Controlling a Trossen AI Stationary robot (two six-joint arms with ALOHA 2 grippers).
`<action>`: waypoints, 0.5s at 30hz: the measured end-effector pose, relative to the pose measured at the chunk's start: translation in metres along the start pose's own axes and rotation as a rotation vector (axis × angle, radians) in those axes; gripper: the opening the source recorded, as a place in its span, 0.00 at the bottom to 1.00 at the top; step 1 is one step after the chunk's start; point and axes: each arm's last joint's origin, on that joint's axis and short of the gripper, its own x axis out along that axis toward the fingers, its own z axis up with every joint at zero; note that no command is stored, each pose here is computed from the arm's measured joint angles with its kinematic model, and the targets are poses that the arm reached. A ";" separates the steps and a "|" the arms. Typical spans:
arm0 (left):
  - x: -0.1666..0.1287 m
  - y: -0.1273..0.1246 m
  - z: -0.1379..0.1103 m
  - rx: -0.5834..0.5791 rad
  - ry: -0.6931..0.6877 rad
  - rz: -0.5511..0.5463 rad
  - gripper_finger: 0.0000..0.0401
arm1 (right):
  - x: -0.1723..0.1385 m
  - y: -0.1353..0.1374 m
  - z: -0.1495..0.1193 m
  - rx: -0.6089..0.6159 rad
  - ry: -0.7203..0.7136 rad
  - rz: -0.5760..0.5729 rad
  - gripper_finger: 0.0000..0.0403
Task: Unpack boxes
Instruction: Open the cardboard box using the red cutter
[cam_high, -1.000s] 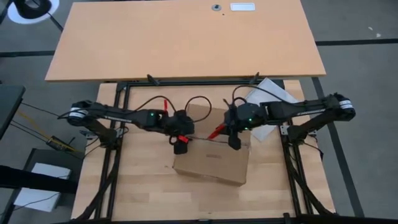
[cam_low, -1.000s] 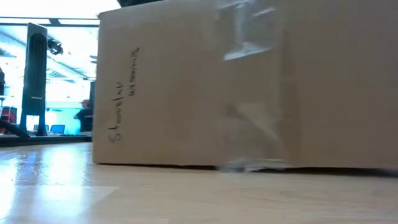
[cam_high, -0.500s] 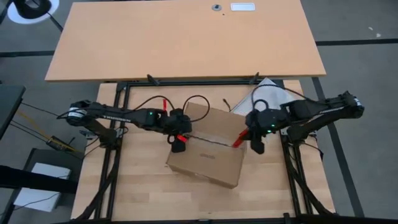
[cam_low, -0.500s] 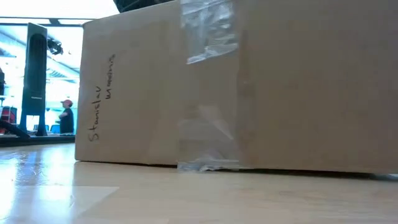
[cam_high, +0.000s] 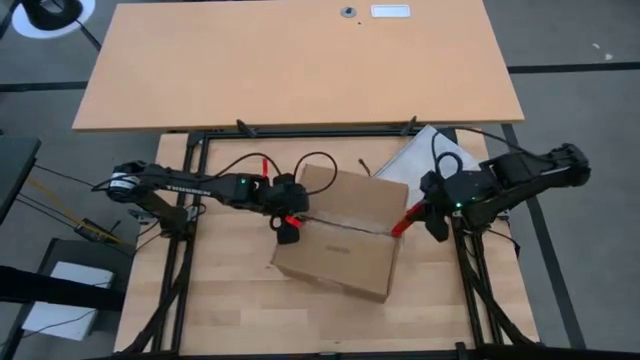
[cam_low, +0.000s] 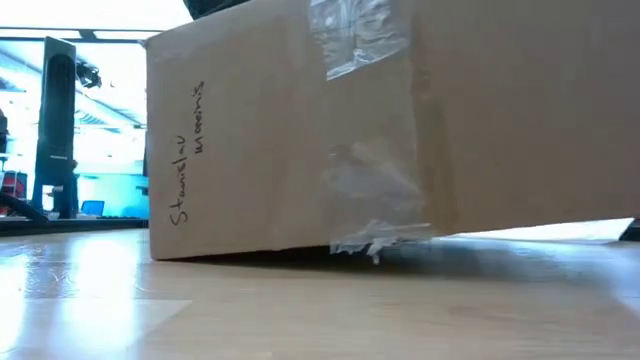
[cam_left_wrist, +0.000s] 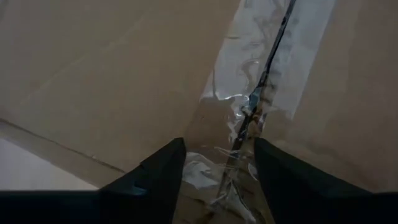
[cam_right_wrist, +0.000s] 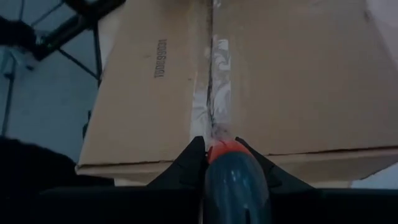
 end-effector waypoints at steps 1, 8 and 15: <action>0.000 0.000 0.000 -0.002 -0.003 0.003 0.52 | -0.001 0.000 0.001 -0.003 -0.030 -0.002 0.14; -0.009 0.002 0.009 -0.009 -0.023 0.019 0.52 | -0.008 0.015 0.029 -0.072 -0.343 0.124 0.14; -0.054 0.009 0.035 -0.013 -0.092 0.042 0.52 | -0.006 0.010 0.043 -0.136 -0.528 -0.107 0.14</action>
